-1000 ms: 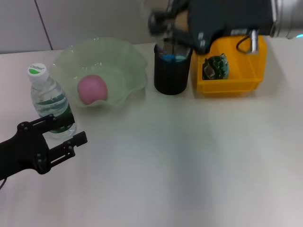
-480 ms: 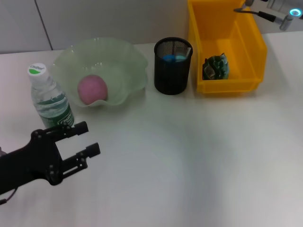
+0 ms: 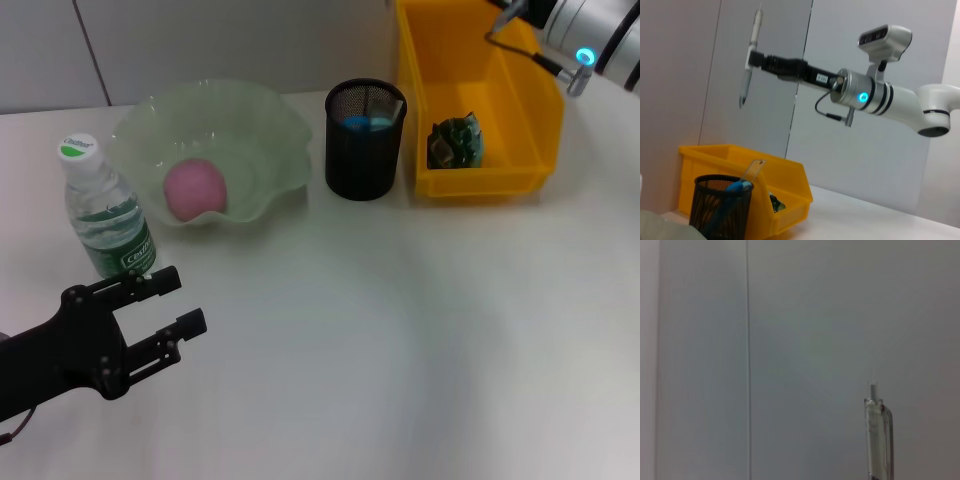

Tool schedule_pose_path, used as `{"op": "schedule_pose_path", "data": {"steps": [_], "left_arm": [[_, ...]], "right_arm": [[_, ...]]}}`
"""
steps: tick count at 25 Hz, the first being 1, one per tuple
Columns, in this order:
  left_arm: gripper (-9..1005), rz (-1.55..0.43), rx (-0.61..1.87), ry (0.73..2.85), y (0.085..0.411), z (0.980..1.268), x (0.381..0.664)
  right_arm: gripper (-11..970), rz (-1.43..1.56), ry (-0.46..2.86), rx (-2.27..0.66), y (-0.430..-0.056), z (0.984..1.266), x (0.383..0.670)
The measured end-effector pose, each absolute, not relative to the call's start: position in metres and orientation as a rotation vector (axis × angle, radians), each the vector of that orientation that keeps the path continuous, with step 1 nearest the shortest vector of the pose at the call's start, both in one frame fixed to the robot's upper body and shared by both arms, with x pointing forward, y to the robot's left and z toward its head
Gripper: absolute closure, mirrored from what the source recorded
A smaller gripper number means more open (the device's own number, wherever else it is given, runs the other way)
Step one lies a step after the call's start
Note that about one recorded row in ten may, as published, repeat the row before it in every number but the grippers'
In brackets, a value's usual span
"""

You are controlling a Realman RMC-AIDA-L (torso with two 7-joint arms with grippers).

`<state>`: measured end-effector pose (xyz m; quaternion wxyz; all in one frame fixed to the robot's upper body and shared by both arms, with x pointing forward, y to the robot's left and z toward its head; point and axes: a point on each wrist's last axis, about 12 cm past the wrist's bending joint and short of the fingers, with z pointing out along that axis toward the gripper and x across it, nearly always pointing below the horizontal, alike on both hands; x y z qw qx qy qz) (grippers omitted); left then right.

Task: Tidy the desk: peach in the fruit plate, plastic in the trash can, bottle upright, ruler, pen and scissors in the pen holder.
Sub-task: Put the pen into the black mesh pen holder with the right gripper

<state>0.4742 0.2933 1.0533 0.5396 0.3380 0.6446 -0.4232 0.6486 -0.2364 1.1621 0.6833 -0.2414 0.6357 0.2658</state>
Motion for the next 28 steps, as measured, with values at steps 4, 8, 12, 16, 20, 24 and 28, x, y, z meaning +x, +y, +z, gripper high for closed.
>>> {"op": "schedule_pose_path", "data": {"steps": [4, 8, 12, 16, 20, 24, 28], "left_arm": [[403, -1.003, 0.796, 1.541, 0.294, 1.052, 0.473], [402, -1.003, 0.794, 1.552, 0.293, 1.050, 0.472], [402, -1.011, 0.785, 1.561, 0.294, 1.050, 0.471], [402, -1.013, 0.785, 1.562, 0.294, 1.050, 0.471], [401, -1.015, 0.785, 1.562, 0.294, 1.050, 0.471], [401, -1.024, 0.778, 1.567, 0.295, 1.050, 0.471], [401, -1.024, 0.774, 1.569, 0.296, 1.050, 0.470]], "right_arm": [[833, 0.583, 1.458, -0.541, -0.231, 1.152, 0.650], [833, 0.585, 1.506, -0.539, -0.224, 1.140, 0.651], [832, 0.558, 1.549, -0.548, -0.222, 1.132, 0.652], [832, 0.535, 1.575, -0.553, -0.221, 1.127, 0.652], [832, 0.524, 1.605, -0.564, -0.217, 1.119, 0.652], [831, 0.522, 1.611, -0.575, -0.215, 1.117, 0.651], [831, 0.522, 1.614, -0.584, -0.214, 1.115, 0.650]]}}
